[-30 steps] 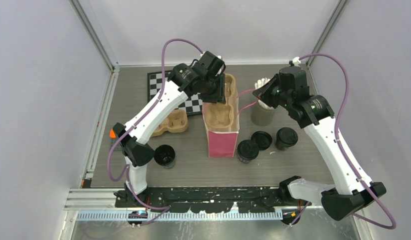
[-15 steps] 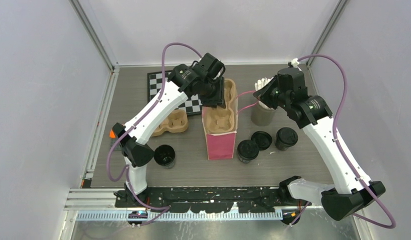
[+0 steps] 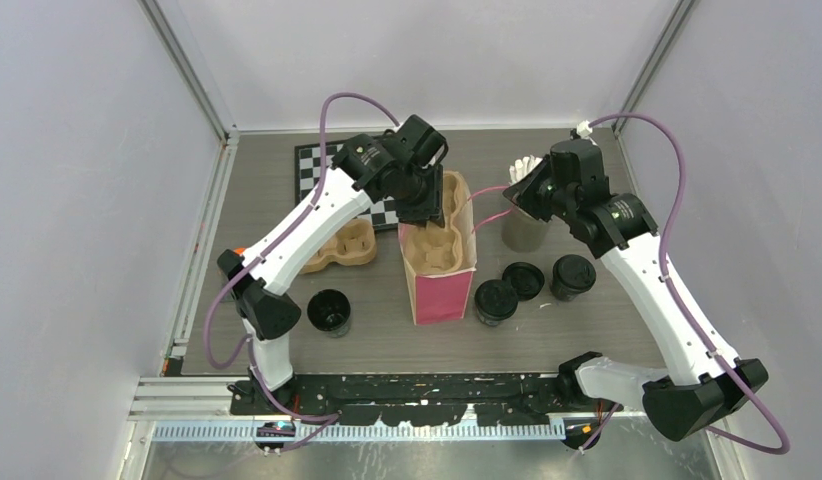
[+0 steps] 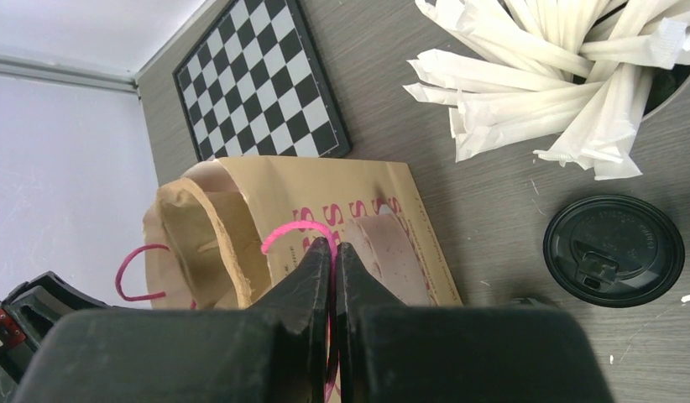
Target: Pack the takeout coffee
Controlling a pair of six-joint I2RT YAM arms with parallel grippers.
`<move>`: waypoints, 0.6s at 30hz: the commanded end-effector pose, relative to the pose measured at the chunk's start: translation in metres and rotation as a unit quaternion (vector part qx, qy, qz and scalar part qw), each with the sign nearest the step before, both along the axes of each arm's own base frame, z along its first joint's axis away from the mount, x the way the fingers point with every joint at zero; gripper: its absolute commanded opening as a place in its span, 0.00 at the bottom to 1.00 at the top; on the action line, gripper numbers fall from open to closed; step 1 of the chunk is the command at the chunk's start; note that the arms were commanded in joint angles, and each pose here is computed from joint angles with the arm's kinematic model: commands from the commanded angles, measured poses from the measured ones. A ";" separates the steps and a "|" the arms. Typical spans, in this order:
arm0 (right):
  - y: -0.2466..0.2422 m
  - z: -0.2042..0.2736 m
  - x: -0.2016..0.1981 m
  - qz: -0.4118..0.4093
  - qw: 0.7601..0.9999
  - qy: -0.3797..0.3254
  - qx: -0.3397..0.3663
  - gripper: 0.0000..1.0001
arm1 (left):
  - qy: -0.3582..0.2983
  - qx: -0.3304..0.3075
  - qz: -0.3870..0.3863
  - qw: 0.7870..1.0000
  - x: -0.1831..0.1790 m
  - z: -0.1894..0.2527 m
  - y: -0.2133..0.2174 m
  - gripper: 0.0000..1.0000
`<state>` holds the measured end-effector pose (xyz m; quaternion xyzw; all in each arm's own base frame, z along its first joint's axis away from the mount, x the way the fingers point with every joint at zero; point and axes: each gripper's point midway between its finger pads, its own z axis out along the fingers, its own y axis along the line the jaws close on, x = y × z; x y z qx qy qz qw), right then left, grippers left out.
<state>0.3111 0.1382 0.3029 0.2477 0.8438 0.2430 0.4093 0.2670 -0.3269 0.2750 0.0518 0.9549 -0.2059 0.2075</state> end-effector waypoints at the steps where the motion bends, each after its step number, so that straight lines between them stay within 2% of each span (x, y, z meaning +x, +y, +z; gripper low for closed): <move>1: 0.005 0.009 0.002 0.009 1.000 -0.023 0.013 0.00 | 0.001 0.011 0.028 1.000 0.000 -0.004 0.007 0.27; 18: 0.015 0.014 0.002 0.036 0.998 -0.040 0.028 0.01 | 0.027 0.038 0.055 0.997 0.008 -0.045 0.003 0.26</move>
